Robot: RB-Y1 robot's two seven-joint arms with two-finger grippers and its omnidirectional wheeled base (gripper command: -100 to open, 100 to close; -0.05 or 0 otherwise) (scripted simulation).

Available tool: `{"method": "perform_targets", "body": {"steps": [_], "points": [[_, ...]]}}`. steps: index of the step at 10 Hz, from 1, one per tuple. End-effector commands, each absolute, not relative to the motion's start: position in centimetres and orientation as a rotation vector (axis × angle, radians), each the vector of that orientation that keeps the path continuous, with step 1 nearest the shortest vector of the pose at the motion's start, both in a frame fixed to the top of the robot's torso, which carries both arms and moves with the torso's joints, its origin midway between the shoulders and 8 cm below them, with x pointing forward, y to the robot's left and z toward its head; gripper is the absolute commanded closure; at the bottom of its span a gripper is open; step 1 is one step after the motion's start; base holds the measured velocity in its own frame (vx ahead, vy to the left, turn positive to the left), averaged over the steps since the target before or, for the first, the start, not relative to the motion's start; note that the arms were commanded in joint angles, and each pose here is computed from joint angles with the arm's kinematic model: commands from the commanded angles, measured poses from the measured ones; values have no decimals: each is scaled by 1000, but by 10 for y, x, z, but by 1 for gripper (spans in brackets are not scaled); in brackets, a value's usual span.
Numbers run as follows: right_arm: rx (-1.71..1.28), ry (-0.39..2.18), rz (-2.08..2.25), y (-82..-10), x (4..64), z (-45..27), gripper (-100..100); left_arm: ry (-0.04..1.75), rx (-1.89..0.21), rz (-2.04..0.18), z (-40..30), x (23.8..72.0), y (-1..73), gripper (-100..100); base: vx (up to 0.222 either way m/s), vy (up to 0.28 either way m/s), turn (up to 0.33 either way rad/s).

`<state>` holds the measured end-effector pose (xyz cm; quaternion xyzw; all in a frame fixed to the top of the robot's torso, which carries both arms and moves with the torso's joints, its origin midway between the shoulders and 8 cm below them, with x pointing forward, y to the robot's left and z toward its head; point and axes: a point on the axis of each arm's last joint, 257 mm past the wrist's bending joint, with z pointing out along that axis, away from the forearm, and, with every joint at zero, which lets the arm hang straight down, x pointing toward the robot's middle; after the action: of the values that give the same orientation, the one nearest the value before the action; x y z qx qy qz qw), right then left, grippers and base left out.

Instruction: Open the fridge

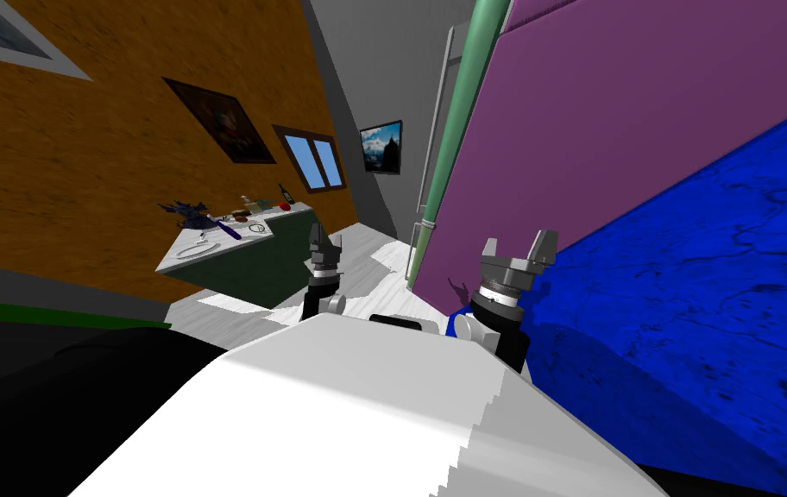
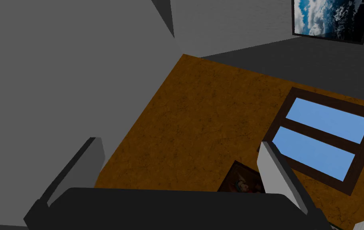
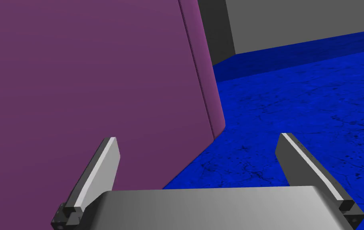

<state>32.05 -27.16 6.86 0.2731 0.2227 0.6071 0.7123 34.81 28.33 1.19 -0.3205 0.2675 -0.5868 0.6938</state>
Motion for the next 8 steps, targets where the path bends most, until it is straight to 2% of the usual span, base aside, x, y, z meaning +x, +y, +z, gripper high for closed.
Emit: {"method": "perform_targets", "body": {"steps": [1, 8], "points": [[606, 494, 1346, -272, 320, 69, 0, 597, -716, -1310, 12, 348, 283, 0, 0, 0, 0], [605, 493, 1346, -272, 320, 69, 0, 597, -715, -1310, 12, 348, 283, 0, 0, 0, 0]]}}
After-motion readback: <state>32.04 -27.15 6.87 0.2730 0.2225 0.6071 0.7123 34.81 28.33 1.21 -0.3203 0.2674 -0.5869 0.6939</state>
